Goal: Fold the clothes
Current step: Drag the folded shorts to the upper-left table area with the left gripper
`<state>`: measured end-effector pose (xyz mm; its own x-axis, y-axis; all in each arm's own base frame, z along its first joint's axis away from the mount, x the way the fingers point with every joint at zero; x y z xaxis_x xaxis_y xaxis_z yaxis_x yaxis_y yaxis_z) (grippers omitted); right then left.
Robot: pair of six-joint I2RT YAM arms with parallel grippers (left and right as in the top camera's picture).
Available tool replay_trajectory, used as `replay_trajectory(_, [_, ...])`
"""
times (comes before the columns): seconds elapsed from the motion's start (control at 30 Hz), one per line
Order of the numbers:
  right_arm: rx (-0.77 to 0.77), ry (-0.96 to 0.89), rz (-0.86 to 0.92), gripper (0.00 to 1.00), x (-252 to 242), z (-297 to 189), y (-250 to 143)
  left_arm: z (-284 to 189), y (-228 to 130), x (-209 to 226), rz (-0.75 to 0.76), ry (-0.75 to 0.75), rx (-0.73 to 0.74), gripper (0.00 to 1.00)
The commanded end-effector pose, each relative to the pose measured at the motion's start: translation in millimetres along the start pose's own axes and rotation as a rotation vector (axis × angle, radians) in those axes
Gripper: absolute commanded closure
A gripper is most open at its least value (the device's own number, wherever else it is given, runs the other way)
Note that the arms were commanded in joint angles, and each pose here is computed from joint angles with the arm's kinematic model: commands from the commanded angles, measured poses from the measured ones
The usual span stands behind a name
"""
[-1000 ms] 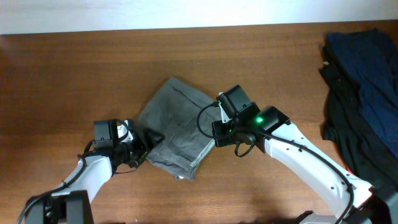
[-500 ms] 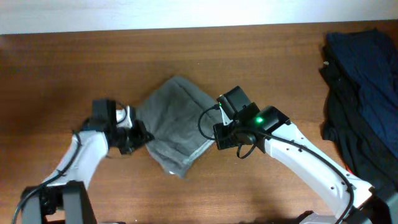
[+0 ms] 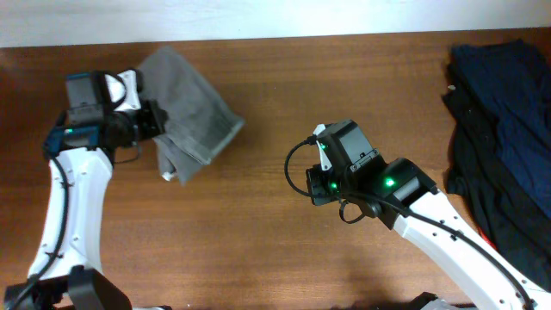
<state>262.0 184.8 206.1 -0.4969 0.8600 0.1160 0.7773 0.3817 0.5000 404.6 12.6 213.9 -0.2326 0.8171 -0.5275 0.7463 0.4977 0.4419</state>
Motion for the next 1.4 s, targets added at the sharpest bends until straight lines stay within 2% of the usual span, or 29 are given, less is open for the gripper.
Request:
replay_trajectory(0.0, [-0.043,-0.017,-0.010,0.91,-2.0,-10.8,8.8,12.4,24.9,33.0,-0.028,0.036,-0.043,1.00])
replay_trajectory(0.1, [-0.042,-0.020,-0.010,0.91,-2.4,-10.8,8.8,38.9,26.8,79.4,-0.112,0.093,-0.005,1.00])
replay_trajectory(0.17, [-0.043,-0.020,-0.010,0.91,-2.4,-10.8,8.9,60.7,18.4,120.5,-0.197,0.142,0.051,1.00])
replay_trajectory(0.23, [-0.043,-0.020,-0.010,0.90,-2.4,-10.8,8.9,70.2,11.6,144.2,-0.276,0.172,0.081,1.00])
replay_trajectory(0.3, [-0.043,-0.020,-0.010,0.90,-2.4,-10.8,8.9,75.3,-5.3,191.8,-0.459,0.300,0.118,1.00])
replay_trajectory(0.33, [-0.043,-0.020,-0.010,0.90,-2.4,-10.8,8.9,72.6,-11.0,211.4,-0.501,0.365,0.124,1.00])
replay_trajectory(0.4, [-0.043,-0.021,-0.010,0.90,-2.5,-10.8,8.9,68.9,-15.1,227.0,-0.534,0.399,0.129,1.00])
replay_trajectory(0.53, [-0.056,-0.056,-0.009,0.90,-7.4,-11.2,11.4,63.3,-32.4,252.9,-0.769,0.480,0.109,1.00])
replay_trajectory(0.6, [-0.071,-0.063,-0.010,0.90,-8.2,-11.4,14.6,72.4,-45.8,253.8,-0.877,0.480,0.091,1.00])
replay_trajectory(0.7, [-0.079,-0.061,-0.010,0.89,-8.0,-11.5,16.4,92.9,-61.7,240.7,-0.936,0.446,0.085,1.00])
replay_trajectory(0.83, [-0.078,-0.061,-0.010,0.89,-8.0,-11.5,16.1,119.0,-91.0,225.7,-1.085,0.425,0.051,1.00])
replay_trajectory(0.97, [-0.081,-0.062,-0.010,0.89,-8.0,-11.6,16.8,138.2,-106.5,208.4,-1.063,0.372,0.035,1.00])
replay_trajectory(1.07, [-0.080,-0.062,-0.010,0.89,-8.0,-11.6,16.6,147.9,-104.3,197.3,-1.113,0.323,-0.012,1.00])
replay_trajectory(1.23, [-0.051,-0.052,-0.009,0.89,-6.9,-11.1,10.5,153.5,-61.2,186.2,-1.098,0.167,-0.166,1.00])
replay_trajectory(1.37, [-0.024,-0.055,-0.008,0.89,-7.6,-10.9,4.5,145.2,-60.4,204.4,-1.139,0.201,-0.186,1.00])
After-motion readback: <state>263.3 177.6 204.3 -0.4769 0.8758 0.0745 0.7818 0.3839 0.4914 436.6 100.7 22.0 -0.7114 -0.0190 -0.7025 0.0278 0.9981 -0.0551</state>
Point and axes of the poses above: each gripper's point midway between its finger pads, its own z axis out along the fingers, its own x axis along the line the jaws close on, y = z × x, the point moved 3 cm from there along -z, back along the fingers, and after that the axes turned 14 degrees about -z, right-handed, at the moved point
